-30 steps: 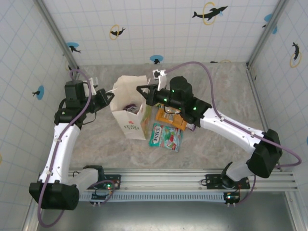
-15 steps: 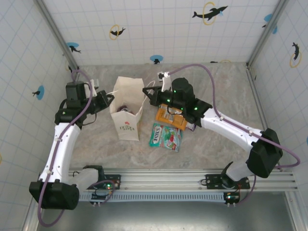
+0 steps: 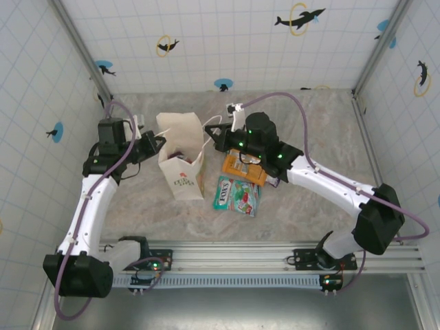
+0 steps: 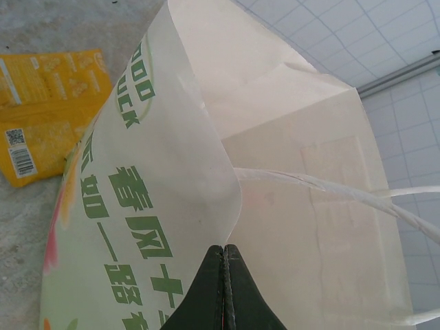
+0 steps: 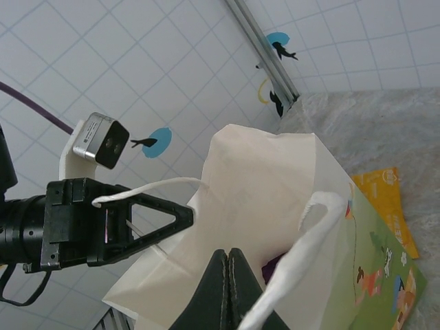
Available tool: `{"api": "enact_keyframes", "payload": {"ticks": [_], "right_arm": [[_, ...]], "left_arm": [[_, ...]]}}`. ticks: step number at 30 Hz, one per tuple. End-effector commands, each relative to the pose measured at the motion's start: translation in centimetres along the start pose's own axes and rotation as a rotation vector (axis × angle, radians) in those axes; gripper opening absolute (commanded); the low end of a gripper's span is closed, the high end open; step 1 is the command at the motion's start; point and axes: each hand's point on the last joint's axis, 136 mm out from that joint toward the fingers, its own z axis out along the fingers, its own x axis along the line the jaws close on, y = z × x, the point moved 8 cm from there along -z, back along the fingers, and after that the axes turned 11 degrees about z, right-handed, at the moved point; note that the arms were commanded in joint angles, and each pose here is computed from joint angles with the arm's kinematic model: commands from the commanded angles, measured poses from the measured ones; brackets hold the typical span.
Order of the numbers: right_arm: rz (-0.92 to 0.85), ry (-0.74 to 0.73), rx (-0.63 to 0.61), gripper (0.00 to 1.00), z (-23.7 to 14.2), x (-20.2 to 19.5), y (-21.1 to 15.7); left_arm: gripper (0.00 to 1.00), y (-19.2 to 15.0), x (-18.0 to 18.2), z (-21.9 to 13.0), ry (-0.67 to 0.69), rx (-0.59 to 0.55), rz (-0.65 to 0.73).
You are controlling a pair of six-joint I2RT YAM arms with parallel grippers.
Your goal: Place the snacks into the paper bag
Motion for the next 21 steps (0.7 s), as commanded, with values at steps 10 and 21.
{"api": "enact_keyframes", "payload": {"ticks": [10,21], "right_arm": [[-0.046,0.038,-0.130,0.00,-2.7,1.9,1.7],[-0.012,-0.049,-0.123,0.29,-3.4,-0.8,1.0]], "left_arm": [[0.08,-0.3,0.3,0.3,0.000,0.016,0.008],[0.69,1.8,0.6,-3.1,0.266,-0.108,0.032]]}}
